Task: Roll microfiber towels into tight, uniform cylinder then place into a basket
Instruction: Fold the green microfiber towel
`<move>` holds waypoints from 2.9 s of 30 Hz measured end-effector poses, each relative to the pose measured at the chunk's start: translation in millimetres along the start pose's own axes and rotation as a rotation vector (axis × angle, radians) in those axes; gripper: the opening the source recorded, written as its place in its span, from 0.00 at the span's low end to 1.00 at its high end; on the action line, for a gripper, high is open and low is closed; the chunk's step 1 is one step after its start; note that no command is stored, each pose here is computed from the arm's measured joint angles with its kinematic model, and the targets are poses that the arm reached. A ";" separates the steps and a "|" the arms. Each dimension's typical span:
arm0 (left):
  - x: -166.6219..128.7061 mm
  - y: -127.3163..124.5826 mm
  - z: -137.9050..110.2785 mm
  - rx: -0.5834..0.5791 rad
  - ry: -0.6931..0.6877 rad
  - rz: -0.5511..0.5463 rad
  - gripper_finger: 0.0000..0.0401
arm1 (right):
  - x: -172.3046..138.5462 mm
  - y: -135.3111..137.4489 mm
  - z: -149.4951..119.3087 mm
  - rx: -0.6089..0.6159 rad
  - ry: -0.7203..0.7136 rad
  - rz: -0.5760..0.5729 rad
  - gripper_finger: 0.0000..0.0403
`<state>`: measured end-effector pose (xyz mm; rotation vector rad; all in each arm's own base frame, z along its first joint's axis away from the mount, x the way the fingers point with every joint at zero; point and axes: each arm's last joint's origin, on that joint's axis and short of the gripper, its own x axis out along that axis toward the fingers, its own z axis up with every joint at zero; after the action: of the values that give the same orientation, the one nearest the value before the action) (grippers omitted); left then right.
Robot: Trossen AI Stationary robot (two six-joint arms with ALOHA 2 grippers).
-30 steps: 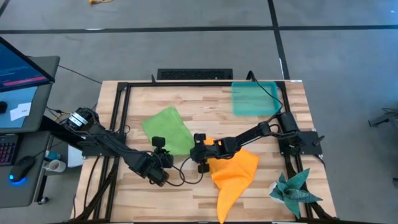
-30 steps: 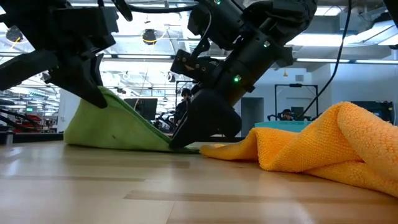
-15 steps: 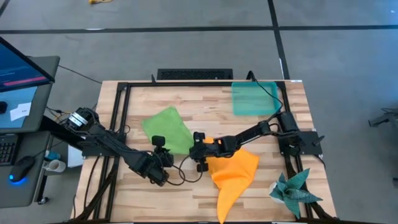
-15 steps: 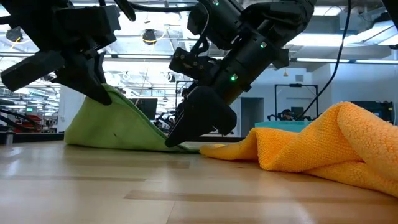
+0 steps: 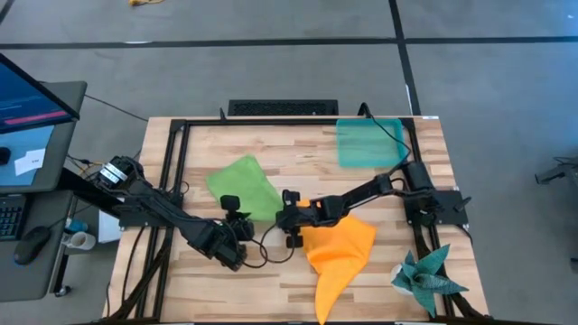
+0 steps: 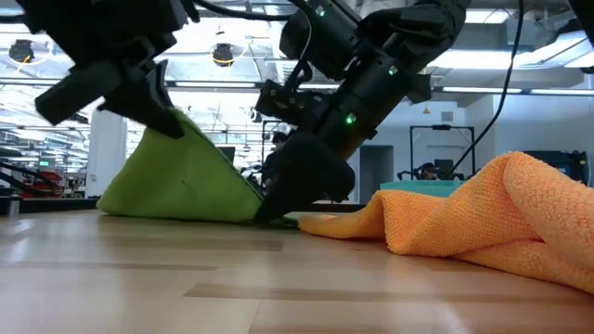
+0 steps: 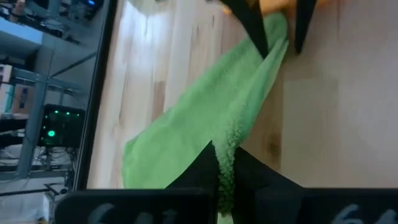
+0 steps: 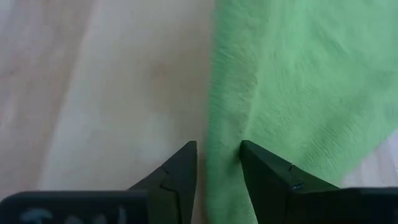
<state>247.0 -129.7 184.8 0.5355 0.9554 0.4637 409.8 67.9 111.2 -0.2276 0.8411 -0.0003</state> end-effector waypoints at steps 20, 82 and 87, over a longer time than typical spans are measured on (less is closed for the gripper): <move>-5.8 0.2 3.3 0.004 0.039 -0.072 0.01 | -9.9 -1.4 4.6 -0.017 0.117 0.008 0.02; -188.9 96.3 74.3 -0.399 0.145 -0.509 0.01 | -226.1 35.4 160.2 0.005 -0.120 0.193 0.02; -197.6 90.2 70.4 -0.440 0.166 -0.553 0.01 | -229.9 46.5 163.3 0.042 -0.154 0.287 0.02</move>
<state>196.4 -191.6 398.8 -0.1728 1.0723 0.2052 372.7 166.5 376.9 -0.0648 0.7140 0.2654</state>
